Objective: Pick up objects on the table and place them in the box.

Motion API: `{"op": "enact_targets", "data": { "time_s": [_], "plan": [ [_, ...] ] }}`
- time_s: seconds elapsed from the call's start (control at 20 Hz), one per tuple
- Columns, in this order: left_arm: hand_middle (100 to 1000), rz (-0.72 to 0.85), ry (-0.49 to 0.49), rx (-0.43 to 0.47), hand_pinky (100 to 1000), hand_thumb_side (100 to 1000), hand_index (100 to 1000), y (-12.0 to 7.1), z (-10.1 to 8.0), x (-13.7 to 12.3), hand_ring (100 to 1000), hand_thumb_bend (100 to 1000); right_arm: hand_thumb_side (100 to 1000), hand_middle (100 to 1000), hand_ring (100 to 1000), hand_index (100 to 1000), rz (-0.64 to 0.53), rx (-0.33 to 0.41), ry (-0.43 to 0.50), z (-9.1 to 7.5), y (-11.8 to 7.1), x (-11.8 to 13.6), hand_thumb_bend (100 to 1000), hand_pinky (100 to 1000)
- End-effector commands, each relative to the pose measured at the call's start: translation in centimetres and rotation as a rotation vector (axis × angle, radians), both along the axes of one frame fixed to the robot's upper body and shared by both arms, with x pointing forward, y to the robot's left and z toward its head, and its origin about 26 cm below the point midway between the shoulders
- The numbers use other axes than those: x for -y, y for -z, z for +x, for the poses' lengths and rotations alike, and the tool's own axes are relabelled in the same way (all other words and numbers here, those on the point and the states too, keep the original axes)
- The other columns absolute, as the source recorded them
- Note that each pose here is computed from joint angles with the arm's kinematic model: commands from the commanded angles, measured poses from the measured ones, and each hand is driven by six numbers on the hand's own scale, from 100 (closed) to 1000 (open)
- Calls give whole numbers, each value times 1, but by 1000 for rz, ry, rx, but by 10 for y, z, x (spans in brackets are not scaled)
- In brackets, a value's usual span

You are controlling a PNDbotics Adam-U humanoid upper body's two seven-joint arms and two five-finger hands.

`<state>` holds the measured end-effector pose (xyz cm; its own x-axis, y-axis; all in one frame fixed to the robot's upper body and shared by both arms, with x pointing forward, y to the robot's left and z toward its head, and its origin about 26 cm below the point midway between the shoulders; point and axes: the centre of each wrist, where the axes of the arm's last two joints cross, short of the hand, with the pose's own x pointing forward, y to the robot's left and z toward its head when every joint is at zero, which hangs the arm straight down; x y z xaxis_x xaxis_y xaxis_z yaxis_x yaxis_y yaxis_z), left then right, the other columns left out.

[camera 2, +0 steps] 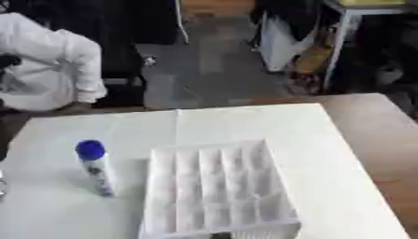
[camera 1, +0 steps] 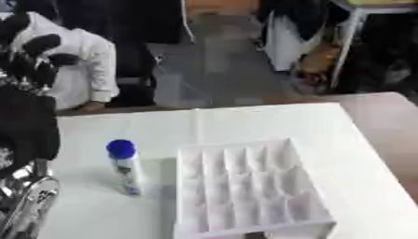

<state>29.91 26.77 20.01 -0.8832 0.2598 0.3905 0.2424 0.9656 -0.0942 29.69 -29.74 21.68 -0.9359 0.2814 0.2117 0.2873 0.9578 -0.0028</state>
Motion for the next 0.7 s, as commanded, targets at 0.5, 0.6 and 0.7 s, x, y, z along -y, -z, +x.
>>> {"op": "enact_targets", "data": {
  "time_s": [0.5, 0.6, 0.7],
  "plan": [
    [804, 11, 3, 37, 651, 1000, 870, -11, -2, -1, 693, 515, 704, 416, 453, 534, -11, 33, -6, -2, -9, 1, 105, 354],
    [804, 13, 2, 36, 650, 1000, 870, -11, -2, -1, 692, 517, 704, 416, 453, 534, -10, 33, -5, -2, -9, 2, 105, 354],
    [802, 19, -2, 27, 642, 1000, 874, -11, -2, -2, 686, 531, 704, 417, 453, 534, -8, 36, 0, -3, -9, 3, 100, 354]
  ]
}}
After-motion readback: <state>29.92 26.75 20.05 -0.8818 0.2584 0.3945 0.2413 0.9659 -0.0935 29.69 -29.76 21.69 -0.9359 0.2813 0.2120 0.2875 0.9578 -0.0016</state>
